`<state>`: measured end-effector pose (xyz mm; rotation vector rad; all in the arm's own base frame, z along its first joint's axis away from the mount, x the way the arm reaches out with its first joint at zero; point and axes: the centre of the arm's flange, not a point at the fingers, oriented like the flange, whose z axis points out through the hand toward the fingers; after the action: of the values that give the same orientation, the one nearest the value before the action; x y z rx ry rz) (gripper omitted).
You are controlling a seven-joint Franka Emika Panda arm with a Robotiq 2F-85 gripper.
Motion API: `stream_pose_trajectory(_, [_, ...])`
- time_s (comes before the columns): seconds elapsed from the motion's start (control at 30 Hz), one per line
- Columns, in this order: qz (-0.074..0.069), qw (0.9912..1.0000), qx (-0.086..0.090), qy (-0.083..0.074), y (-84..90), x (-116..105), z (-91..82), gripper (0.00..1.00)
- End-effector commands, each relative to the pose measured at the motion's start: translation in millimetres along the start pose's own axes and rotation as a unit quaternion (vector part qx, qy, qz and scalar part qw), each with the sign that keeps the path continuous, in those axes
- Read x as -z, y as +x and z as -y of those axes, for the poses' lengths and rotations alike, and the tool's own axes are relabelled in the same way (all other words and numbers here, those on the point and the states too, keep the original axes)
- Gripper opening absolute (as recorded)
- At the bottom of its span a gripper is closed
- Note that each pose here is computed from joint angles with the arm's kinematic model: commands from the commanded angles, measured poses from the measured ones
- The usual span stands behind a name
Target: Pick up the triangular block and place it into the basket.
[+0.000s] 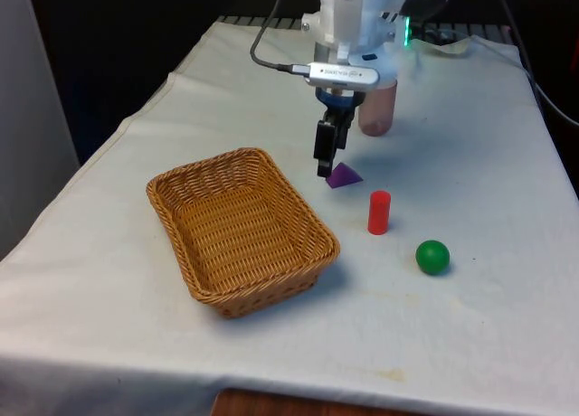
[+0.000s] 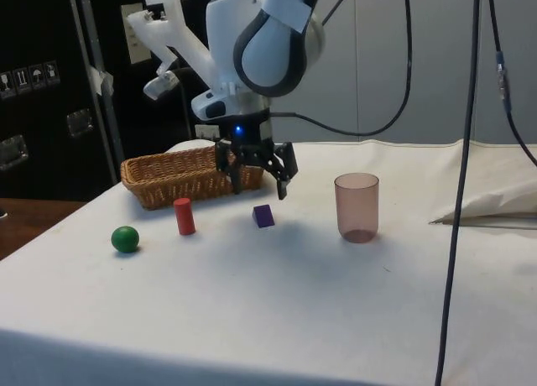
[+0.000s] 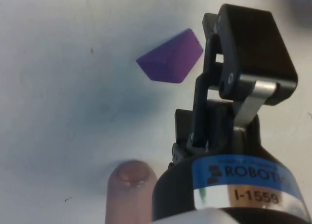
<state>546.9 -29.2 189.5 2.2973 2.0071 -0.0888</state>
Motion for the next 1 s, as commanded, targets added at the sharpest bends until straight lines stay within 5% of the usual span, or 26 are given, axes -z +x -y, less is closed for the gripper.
stream_pose_trajectory(0.0, [-0.001,0.99998,0.005,-0.005,4.2,2,1.2,1.00])
stream_pose_trajectory(0.57, [-0.007,0.99932,0.036,-0.004,22.5,5,2.3,1.00])
stream_pose_trajectory(0.73, [-0.010,0.99755,0.068,-0.015,22.1,5,1.3,1.00])
stream_pose_trajectory(0.97, [-0.009,0.99584,0.088,-0.020,21.8,3,0.5,1.00])
